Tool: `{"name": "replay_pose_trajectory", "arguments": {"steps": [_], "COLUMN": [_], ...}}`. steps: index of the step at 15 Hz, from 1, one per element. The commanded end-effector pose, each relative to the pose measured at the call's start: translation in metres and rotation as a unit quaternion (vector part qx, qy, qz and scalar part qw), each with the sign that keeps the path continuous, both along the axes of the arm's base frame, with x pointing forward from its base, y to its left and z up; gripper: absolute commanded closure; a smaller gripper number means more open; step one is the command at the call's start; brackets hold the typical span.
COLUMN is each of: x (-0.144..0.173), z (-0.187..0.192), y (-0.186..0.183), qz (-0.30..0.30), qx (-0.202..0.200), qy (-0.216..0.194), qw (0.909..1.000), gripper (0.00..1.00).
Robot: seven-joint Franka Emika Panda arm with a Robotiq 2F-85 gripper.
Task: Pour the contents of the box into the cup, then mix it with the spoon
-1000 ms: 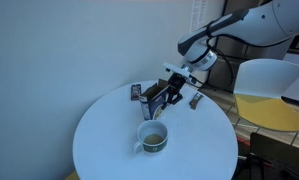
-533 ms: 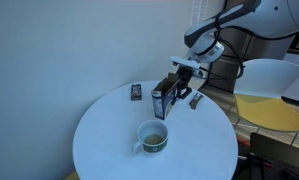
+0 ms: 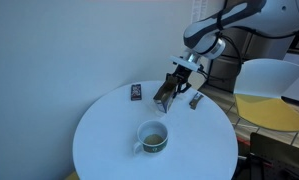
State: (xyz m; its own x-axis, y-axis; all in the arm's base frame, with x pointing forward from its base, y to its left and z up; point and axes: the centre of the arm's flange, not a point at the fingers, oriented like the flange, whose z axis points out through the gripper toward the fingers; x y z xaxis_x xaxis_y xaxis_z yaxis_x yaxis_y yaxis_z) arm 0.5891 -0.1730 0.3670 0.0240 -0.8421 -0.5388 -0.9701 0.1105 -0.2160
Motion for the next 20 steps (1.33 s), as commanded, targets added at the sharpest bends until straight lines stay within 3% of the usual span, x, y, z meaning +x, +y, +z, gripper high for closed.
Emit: {"name": "replay_pose_trajectory", "arguments": {"steps": [1, 8, 14, 20], "x": [-0.008, -0.004, 0.005, 0.005], "z": [0.039, 0.072, 0.086, 0.097], "y": [0.000, 0.020, 0.066, 0.110], "qz": [0.011, 0.063, 0.066, 0.081], "qx": [-0.079, -0.140, -0.173, -0.242], "qy": [-0.013, -0.020, -0.013, 0.002], "qw": [0.9967, 0.9880, 0.9827, 0.9668], "gripper": [0.81, 0.81, 0.81, 0.81]}}
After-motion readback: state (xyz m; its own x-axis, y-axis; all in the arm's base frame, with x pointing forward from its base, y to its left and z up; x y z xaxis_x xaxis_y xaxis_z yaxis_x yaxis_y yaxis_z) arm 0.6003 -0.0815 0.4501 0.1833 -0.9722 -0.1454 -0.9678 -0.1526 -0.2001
